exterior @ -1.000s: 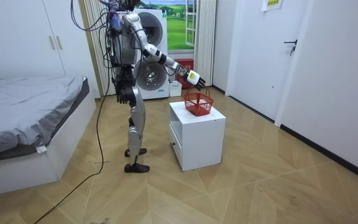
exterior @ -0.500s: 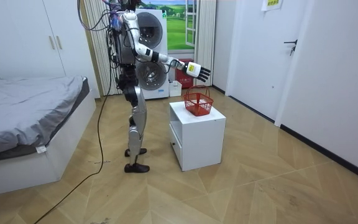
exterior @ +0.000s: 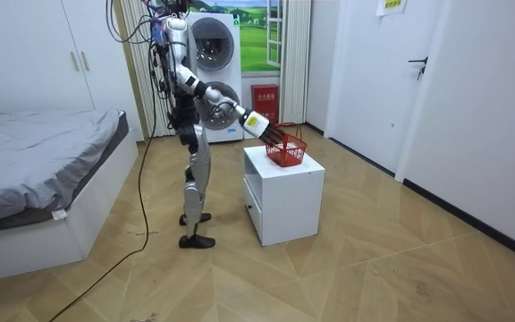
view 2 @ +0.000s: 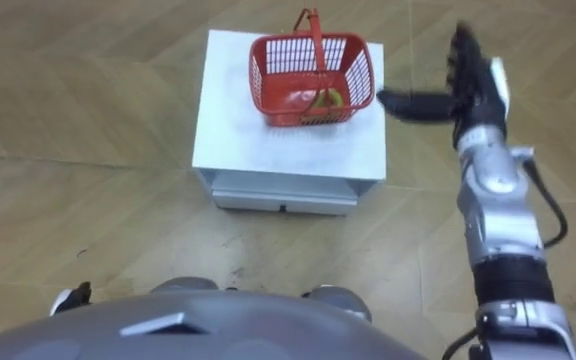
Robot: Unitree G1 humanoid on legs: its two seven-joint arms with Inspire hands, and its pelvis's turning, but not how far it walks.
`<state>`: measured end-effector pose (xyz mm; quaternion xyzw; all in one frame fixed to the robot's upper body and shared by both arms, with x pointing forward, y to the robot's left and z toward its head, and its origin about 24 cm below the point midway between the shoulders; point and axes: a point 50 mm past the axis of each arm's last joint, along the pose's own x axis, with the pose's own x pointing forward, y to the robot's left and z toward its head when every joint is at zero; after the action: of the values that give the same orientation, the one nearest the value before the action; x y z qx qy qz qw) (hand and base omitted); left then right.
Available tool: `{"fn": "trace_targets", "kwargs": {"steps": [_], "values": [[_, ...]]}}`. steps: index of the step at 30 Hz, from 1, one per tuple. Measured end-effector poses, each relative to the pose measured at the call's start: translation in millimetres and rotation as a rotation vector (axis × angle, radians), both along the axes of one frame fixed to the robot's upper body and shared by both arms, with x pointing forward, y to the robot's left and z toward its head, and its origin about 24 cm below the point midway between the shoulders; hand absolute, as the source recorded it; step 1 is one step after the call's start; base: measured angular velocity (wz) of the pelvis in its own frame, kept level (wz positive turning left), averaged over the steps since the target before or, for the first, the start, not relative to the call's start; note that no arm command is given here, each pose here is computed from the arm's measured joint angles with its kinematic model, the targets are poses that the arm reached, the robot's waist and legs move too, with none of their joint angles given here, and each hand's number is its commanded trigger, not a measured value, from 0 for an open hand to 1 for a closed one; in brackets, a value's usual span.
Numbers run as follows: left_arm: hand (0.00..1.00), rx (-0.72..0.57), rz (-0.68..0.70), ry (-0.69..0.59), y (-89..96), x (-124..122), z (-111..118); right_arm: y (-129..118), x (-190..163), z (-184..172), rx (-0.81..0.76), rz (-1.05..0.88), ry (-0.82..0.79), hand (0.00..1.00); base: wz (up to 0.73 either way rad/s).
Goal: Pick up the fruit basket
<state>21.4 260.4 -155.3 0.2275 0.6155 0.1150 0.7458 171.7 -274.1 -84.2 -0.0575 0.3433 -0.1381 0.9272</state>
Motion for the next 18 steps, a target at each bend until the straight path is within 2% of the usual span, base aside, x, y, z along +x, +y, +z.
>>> {"fn": "trace_targets", "kwargs": {"steps": [3,6,9,13,18], "values": [[0.0,0.028,0.011,-0.008,-0.6,-2.3,-0.1,-9.6,-57.5,-41.8,0.017,-0.128,0.269,0.0,0.03],[0.0,0.028,0.058,-0.02,-3.8,-3.5,-1.1,-7.7,-107.6,-63.1,0.045,-0.238,0.453,0.0,-0.04],[0.0,0.025,0.061,-0.032,-6.1,-1.1,-1.6,3.2,-136.1,-73.9,0.091,-0.295,0.556,0.0,0.0],[0.0,0.038,0.048,-0.027,-6.5,-2.6,-2.0,23.3,-146.0,-81.7,0.125,-0.274,0.611,0.0,0.0],[0.0,0.052,0.016,0.02,-9.9,-10.8,-4.7,30.1,-156.1,-84.7,0.135,-0.285,0.651,0.0,0.0]]}}
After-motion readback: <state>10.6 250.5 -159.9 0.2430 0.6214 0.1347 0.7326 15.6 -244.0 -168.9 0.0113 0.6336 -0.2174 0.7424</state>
